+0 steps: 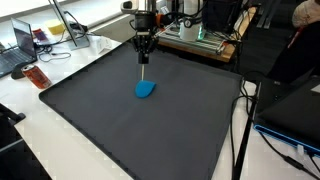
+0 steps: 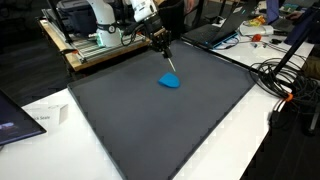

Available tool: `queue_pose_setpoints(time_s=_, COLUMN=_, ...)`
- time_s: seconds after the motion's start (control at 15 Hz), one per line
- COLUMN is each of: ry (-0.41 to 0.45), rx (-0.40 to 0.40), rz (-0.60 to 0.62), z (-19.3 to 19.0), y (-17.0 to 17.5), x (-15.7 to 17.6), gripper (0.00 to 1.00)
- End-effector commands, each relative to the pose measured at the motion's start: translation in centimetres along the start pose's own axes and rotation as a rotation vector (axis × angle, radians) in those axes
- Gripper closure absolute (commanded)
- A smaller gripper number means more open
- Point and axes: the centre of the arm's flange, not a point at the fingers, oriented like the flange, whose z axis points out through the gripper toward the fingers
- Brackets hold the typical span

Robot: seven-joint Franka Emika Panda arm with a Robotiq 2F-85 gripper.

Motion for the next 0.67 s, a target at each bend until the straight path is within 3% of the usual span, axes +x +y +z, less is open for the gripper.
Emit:
queue_pose_setpoints(time_s=0.0, ry=0.001, rx=-0.001, rz=0.002, z=0.0, y=0.1, x=0.0, gripper=0.88)
queue_pose_setpoints(time_s=0.07, ry=0.001, rx=-0.003, rz=0.004, z=-0.1, y=0.3, x=0.0, gripper=0.88)
queue_pose_setpoints(time_s=0.13, ry=0.002, rx=-0.004, rz=0.006, z=-0.1, y=0.4, x=0.0, gripper=0.97)
queue_pose_setpoints(time_s=0.6, ry=-0.06, rx=-0.072, rz=0.005, z=-0.5, y=-2.3, x=2.2, gripper=0.97)
